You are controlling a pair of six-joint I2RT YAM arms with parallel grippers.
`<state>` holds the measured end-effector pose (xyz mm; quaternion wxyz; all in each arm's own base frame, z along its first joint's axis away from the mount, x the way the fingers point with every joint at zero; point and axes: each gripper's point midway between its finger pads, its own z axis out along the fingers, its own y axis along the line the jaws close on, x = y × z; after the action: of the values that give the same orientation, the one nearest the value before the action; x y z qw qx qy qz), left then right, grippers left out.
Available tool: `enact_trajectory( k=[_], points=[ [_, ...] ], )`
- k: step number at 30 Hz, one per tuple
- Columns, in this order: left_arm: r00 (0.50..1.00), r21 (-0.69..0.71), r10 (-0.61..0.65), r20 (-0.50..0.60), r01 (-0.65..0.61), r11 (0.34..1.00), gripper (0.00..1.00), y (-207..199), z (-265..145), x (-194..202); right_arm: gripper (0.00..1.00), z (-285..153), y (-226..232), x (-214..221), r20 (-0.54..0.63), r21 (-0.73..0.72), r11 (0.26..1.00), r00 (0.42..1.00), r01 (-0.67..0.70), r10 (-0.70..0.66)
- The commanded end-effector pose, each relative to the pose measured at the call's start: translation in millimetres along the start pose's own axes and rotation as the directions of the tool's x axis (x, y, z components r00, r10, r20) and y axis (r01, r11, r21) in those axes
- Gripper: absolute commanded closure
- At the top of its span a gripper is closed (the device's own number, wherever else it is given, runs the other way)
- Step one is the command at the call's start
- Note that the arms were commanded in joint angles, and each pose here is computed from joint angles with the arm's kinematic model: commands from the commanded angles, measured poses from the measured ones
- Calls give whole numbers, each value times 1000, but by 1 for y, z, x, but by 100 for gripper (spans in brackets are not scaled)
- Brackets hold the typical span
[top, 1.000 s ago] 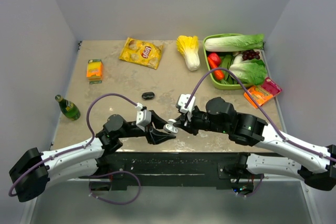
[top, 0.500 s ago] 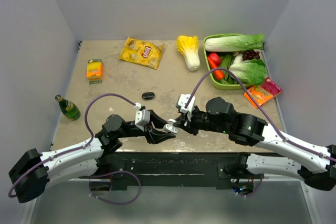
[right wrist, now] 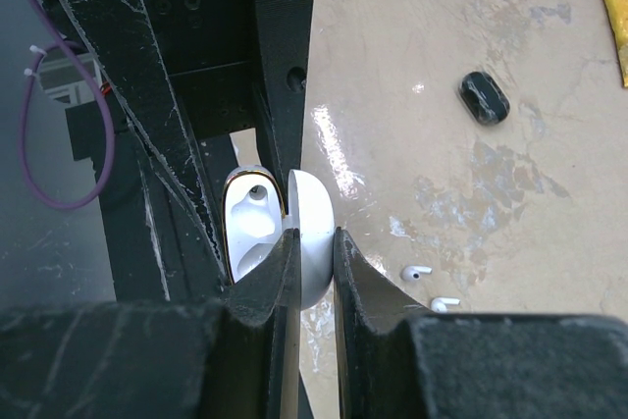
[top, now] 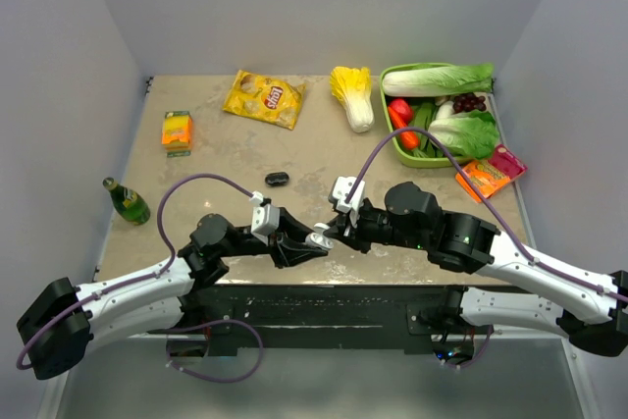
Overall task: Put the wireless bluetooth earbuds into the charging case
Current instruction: Adjust the charging case, then pick up the earbud from the center of the board.
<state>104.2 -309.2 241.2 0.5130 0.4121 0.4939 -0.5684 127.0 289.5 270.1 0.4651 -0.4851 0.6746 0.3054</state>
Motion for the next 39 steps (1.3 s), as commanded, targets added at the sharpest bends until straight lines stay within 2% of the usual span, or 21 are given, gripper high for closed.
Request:
enact_trajectory(
  k=[1, 2, 4, 6, 9, 16, 20, 22, 24, 25, 27, 31, 34, 37, 38, 39],
  points=[
    [995, 16, 66, 70, -68, 998, 100, -3, 0, -18, 100, -2, 2, -17, 55, -8, 1000, 999, 3, -3],
    [995, 16, 70, 77, -72, 997, 100, -3, 0, -19, 100, -3, 3, -18, 56, -9, 1000, 998, -5, 6],
    [994, 7, 73, 82, -74, 997, 100, -3, -2, -18, 91, -4, 3, -19, 60, -7, 1000, 998, -17, 18],
    [993, 1, 77, 89, -77, 997, 100, -2, -3, -18, 76, -5, 0, -21, 70, 7, 1000, 997, -30, 30],
    [993, -6, 78, 89, -77, 997, 100, -1, -4, -17, 63, -6, -2, -27, 89, 20, 999, 995, -47, 45],
    [994, -21, 67, 91, -65, 998, 100, 2, -5, -14, 48, -12, -11, -54, 167, 67, 996, 985, -62, 50],
    [992, -56, 61, 109, -56, 997, 100, 5, -9, -13, 43, -41, -35, -72, 308, 194, 967, 946, -168, 102],
    [990, -83, 64, 129, -53, 995, 100, 7, -14, -14, 28, -54, -53, -74, 383, 277, 928, 914, -250, 132],
    [986, -123, 70, 151, -52, 991, 100, 12, -18, -16, 25, -60, -66, -59, 405, 338, 887, 900, -314, 164],
    [981, -131, 74, 177, -51, 990, 100, 10, -23, -17, 25, -61, -77, -49, 413, 393, 841, 888, -373, 201],
    [977, -172, 70, 202, -35, 985, 100, 14, -31, -14, 25, -49, -88, -18, 360, 453, 793, 897, -408, 256],
    [945, -209, 109, 307, -45, 977, 100, 11, -46, -28, 28, -15, -102, 40, 297, 504, 680, 846, -532, 442],
    [926, -212, 119, 357, -44, 976, 100, 7, -54, -34, 38, 5, -106, 86, 223, 562, 629, 831, -537, 510],
    [921, -198, 124, 370, -52, 979, 100, 2, -56, -36, 55, 17, -103, 114, 178, 576, 622, 823, -531, 539],
    [920, -197, 126, 371, -54, 979, 100, 1, -56, -37, 67, 20, -103, 126, 158, 591, 613, 820, -525, 550],
    [928, -205, 119, 353, -47, 978, 100, 3, -58, -26, 70, 23, -103, 129, 158, 587, 612, 817, -529, 555]
  ],
)
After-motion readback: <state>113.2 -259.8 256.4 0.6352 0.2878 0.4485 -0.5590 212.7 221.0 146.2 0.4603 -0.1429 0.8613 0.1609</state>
